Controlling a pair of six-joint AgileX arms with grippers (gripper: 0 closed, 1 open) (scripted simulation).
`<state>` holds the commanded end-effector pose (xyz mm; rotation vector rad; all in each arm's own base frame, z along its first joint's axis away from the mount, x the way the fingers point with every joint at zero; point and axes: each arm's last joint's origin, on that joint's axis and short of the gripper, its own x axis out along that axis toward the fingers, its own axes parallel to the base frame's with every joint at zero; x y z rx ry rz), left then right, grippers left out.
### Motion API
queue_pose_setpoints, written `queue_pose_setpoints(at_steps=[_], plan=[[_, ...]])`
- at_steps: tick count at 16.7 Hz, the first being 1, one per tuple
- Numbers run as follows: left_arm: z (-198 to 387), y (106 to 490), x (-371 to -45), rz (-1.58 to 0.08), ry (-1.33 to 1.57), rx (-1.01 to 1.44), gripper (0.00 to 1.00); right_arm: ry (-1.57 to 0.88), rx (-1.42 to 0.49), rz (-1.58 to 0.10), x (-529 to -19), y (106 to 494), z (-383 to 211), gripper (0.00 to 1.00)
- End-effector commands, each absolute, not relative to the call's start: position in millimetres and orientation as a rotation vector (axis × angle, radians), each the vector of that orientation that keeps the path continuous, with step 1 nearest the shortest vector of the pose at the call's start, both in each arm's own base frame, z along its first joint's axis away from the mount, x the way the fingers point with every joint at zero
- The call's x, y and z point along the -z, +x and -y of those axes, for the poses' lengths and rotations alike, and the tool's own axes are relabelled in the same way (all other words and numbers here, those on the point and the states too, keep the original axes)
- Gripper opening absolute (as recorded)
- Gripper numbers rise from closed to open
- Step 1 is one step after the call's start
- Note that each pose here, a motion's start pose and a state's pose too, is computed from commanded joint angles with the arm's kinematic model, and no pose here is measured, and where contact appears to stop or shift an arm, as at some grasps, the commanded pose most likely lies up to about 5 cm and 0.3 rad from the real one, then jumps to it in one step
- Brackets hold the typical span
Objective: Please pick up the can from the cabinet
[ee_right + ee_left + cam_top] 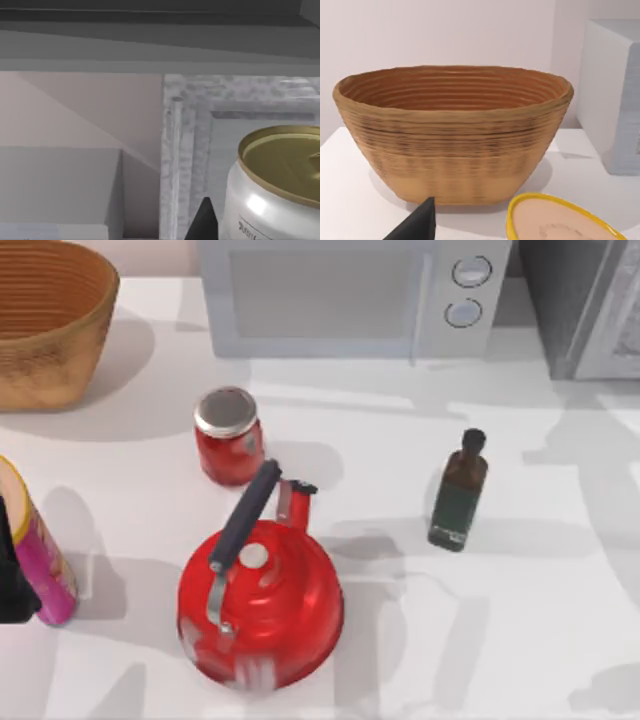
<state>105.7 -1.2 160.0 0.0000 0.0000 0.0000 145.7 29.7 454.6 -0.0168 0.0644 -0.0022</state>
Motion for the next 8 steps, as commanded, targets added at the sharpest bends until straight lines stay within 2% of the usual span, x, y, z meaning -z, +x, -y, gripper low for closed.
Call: queue_pose_setpoints(at_steps=[8], plan=[[1,106,-160,0.000,0.000,0.000,1.00,-0.002,-0.021,-0.024,-298,108,-9,0.00]])
